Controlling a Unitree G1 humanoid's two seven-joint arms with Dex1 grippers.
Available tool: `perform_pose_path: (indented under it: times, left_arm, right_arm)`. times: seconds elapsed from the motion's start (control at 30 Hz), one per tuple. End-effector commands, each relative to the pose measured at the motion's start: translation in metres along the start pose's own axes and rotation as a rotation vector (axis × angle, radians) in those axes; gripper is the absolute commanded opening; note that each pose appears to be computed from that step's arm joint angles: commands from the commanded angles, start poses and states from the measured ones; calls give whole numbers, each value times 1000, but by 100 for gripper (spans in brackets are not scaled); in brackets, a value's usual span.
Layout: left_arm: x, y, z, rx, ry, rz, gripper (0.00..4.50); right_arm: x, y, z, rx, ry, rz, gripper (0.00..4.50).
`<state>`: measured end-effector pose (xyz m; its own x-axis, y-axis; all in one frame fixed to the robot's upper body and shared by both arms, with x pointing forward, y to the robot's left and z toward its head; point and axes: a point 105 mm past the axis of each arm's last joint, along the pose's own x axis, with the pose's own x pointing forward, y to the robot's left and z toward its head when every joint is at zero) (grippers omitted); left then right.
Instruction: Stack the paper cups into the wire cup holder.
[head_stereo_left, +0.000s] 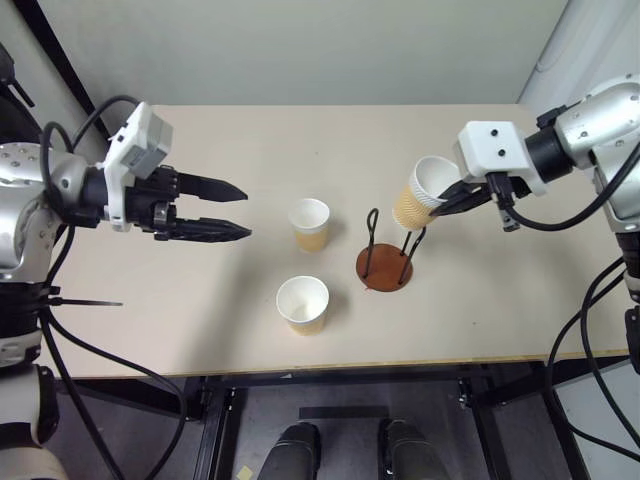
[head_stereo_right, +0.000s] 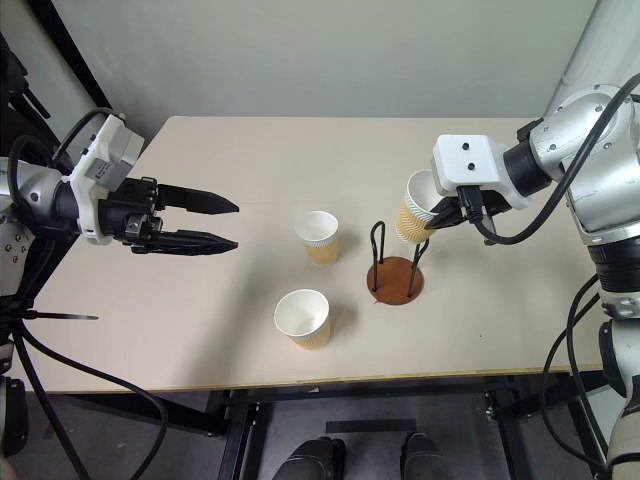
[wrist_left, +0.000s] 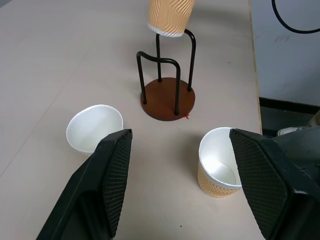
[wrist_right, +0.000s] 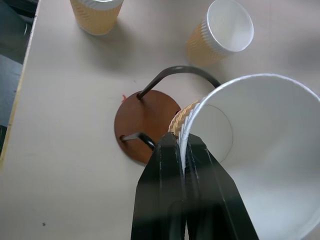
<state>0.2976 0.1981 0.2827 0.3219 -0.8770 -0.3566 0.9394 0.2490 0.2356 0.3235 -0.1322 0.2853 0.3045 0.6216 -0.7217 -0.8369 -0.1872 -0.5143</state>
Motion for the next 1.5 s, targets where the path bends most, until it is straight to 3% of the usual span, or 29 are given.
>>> perform_pose_path:
  times: [0.03,0.33,0.6,0.7,1.03,1.13,1.3,1.5]
  left_arm:
    - [-6,-1,11,49,-5,17,335]
    - [-6,-1,10,44,-8,24,335]
    - [-6,-2,10,38,-10,26,335]
    - [-5,-1,10,38,-12,23,335]
    - [-9,1,11,63,13,14,335]
    - [-10,0,6,72,46,10,335]
    - [-16,-2,-7,117,148,-2,335]
    - [-22,3,-12,192,218,22,335]
  right_arm:
    - [5,1,9,-43,-16,20,2]
    - [31,-3,5,-112,22,61,2]
    - [35,-10,-3,-153,72,41,2]
    - [36,-8,9,-118,-1,39,65]
    - [7,-9,39,71,-246,-77,416]
    - [-2,8,47,101,-295,-48,416]
    - [15,52,46,33,-220,57,416]
    - [40,57,59,-79,-221,90,416]
